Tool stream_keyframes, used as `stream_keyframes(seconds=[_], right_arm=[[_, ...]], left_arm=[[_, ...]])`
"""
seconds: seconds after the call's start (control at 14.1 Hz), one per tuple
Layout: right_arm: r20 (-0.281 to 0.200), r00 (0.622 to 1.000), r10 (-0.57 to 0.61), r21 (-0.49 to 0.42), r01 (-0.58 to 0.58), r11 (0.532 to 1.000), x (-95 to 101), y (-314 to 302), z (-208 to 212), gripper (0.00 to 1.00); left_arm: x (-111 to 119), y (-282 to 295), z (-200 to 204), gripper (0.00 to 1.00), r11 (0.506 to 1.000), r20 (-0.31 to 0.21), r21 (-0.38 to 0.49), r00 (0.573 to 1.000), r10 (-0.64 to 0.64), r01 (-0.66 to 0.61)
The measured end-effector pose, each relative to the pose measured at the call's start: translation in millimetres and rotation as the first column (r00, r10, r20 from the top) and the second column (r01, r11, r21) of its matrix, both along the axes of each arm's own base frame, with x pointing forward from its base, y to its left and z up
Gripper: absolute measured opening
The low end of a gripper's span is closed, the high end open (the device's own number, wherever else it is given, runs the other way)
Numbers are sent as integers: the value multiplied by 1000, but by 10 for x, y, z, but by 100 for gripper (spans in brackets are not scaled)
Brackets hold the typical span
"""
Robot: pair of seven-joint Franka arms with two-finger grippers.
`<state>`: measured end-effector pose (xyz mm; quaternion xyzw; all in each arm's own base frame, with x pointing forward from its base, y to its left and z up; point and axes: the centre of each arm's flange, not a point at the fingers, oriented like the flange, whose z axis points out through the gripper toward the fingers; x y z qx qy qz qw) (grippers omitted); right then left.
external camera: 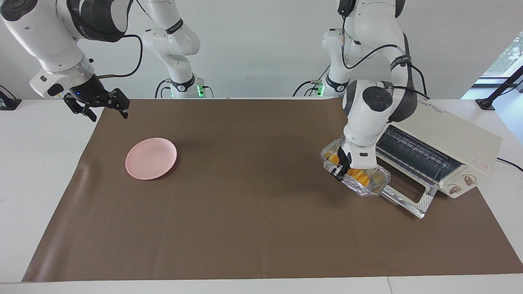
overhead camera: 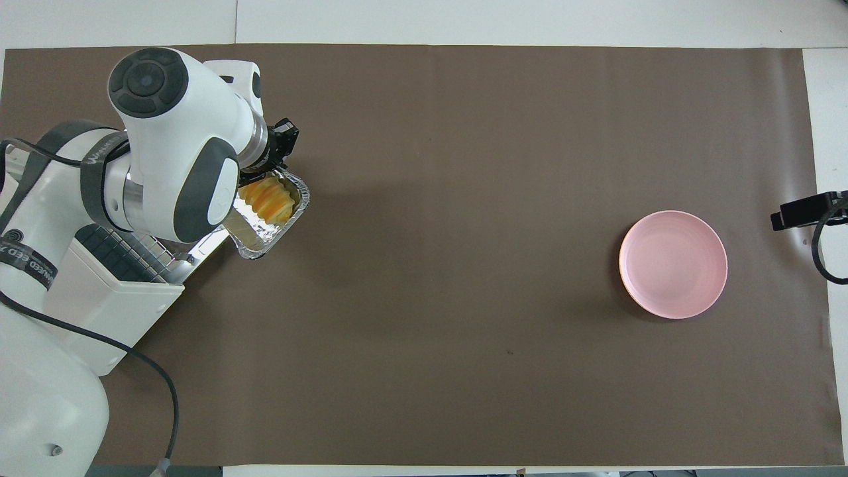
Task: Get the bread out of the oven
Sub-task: 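Pull the foil tray out of the oven with the left gripper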
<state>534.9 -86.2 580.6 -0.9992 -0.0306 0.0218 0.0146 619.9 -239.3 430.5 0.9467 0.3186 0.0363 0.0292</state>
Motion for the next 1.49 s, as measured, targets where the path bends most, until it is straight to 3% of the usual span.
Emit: stream_keyframes(seconds=[0.21,0.43,0.85,0.99,1.21,1.49], right_arm=[[-10,999,-44,0,44,999,-27,-91,-44,100],[-21,997,-78,0,78,997,-61,-149,-91,100],[47,998,-34,-10,34,999,57,90,-46,100],[53,999,-6,-10,7,1000,137,236,-89,100],[57,998,0,-7,0,1000,369,255,-185,100],[59,998,23,5,-24,1000,770,364,-328,100]], left_arm=[[4,-351,153,2,999,31,-22,999,-41,42],[80,-780,135,2,995,22,-21,995,-99,100],[196,-1542,-181,2,940,27,-44,941,-338,339],[162,-1572,-187,2,895,18,-23,895,-445,445],[57,-1708,-216,2,785,8,-4,785,-619,619],[-292,-2128,-395,2,724,-32,-1,724,-689,689]])
